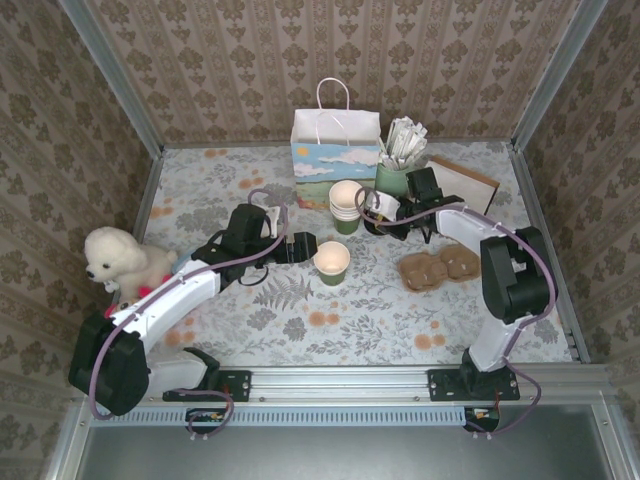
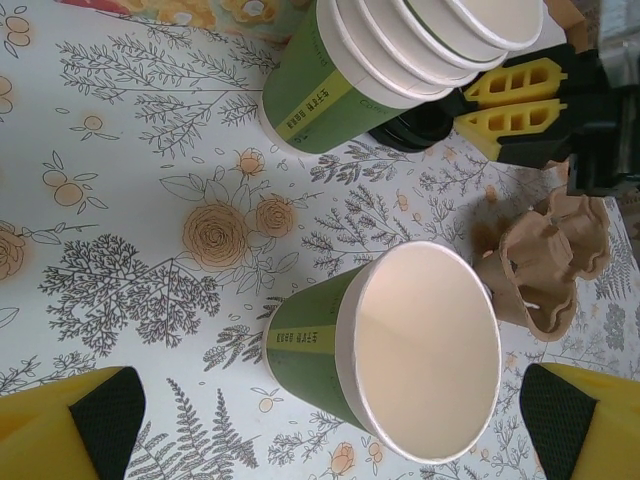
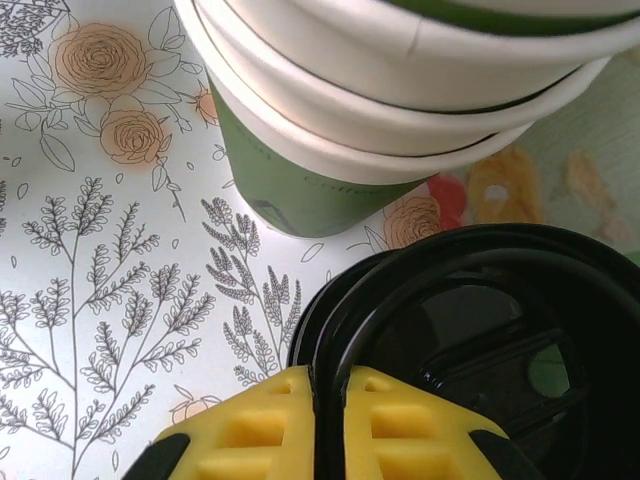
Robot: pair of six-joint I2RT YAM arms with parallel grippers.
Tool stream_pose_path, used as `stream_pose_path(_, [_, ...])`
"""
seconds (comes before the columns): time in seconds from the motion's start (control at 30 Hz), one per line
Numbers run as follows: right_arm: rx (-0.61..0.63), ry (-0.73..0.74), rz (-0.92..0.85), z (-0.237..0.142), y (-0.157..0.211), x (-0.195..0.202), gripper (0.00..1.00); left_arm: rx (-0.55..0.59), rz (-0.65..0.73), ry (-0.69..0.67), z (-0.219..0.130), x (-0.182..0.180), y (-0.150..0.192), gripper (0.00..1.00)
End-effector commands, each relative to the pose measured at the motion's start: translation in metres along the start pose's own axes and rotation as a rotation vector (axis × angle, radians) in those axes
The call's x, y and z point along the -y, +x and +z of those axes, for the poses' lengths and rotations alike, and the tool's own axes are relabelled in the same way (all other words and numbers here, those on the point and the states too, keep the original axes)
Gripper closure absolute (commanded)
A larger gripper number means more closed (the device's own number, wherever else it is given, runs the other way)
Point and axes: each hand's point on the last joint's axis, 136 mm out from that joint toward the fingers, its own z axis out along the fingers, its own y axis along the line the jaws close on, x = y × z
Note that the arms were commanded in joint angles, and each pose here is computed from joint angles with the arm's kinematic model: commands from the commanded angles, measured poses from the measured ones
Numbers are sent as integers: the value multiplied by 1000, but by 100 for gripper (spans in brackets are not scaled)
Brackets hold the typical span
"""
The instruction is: Pack the takeout coffee
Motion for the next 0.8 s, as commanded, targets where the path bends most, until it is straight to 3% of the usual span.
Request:
stream_pose_path(0.0, [22,57,-11,-17,-8,0,96,16,10,7,-1,1,-4,0])
stream_pose_path(0.3, [131,287,-173,-63,-53,-31,100,66,116,67,-16,33,-33,0])
stream_pose_path(0.6, [222,341,-368,-102,-114,-76,100,53,324,142,-37,88,-58,0])
stream_pose_path(0.77, [297,349,-347,-119,-139,-83,100,70,355,197,-43,123,-66,4])
